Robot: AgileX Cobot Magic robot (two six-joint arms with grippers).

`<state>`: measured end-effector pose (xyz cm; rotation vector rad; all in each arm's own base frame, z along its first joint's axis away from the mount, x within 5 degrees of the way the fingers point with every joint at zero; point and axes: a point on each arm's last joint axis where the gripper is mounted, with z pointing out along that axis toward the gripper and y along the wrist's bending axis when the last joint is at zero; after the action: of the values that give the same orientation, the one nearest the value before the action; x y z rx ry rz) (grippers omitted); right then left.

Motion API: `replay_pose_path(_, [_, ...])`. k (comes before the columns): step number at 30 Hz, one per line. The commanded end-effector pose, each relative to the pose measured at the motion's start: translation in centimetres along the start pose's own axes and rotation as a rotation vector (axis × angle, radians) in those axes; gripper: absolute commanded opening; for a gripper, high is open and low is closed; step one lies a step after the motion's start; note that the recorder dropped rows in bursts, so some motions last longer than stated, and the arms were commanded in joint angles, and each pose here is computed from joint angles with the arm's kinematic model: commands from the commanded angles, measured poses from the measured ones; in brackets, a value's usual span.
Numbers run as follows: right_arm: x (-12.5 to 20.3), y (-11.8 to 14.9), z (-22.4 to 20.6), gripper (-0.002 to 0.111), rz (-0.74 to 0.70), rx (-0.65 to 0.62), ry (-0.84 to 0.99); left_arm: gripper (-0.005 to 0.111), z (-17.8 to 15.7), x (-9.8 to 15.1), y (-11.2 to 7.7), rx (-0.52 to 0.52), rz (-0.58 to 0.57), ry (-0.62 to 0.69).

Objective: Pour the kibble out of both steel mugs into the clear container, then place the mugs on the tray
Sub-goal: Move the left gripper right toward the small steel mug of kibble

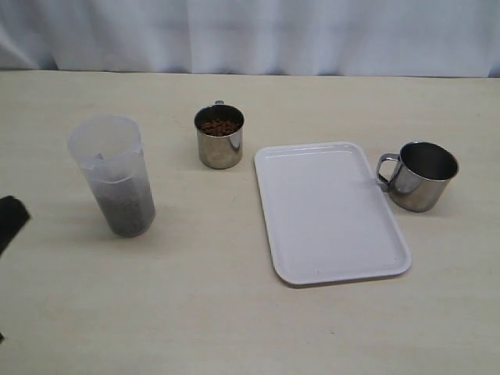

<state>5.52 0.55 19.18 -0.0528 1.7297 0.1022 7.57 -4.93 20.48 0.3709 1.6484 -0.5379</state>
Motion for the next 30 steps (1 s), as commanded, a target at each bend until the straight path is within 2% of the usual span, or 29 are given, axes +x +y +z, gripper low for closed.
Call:
replay_pose_path(1, [0.1, -0.1, 0.0, 0.005, -0.007, 0.009, 0.003, 0.0, 2.4, 0.2, -2.1, 0.169, 0.155, -0.031])
replay_pose_path(4, [0.1, -0.1, 0.0, 0.005, -0.007, 0.009, 0.003, 0.0, 5.9, 0.1, -2.8, 0.128, 0.196, 0.057])
replay_pose_path(8, [0.1, -0.1, 0.0, 0.005, -0.007, 0.009, 0.003, 0.001, 12.4, -0.3, -4.1, 0.107, 0.243, 0.148])
replay_pose_path(10, [0.1, -0.1, 0.0, 0.005, -0.007, 0.009, 0.003, 0.006, 15.8, 0.1, -4.5, 0.096, 0.246, 0.217])
replay_pose_path(11, [0.1, -0.1, 0.0, 0.005, -0.007, 0.009, 0.003, 0.01, 17.0, 0.4, -4.6, 0.093, 0.247, 0.256])
replay_pose_path(14, [0.1, -0.1, 0.0, 0.005, -0.007, 0.009, 0.003, 0.031, 20.5, 1.6, -4.8, 0.098, 0.259, 0.387])
replay_pose_path(17, [0.1, -0.1, 0.0, 0.005, -0.007, 0.009, 0.003, 0.058, 22.7, 2.3, -5.1, 0.102, 0.252, 0.475])
replay_pose_path(19, [0.1, -0.1, 0.0, 0.005, -0.007, 0.009, 0.003, 0.072, 23.9, 2.4, -5.3, 0.101, 0.245, 0.483])
replay_pose_path(22, [0.1, -0.1, 0.0, 0.005, -0.007, 0.009, 0.003, 0.083, 25.2, 2.1, -5.5, 0.072, 0.196, 0.461])
replay_pose_path(27, [0.1, -0.1, 0.0, 0.005, -0.007, 0.009, 0.003, 0.086, 27.1, 2.2, -4.7, -0.005, 0.106, 0.435])
replay_pose_path(30, [0.1, -0.1, 0.0, 0.005, -0.007, 0.009, 0.003, 0.086, 27.8, 2.6, -4.1, -0.041, 0.092, 0.396])
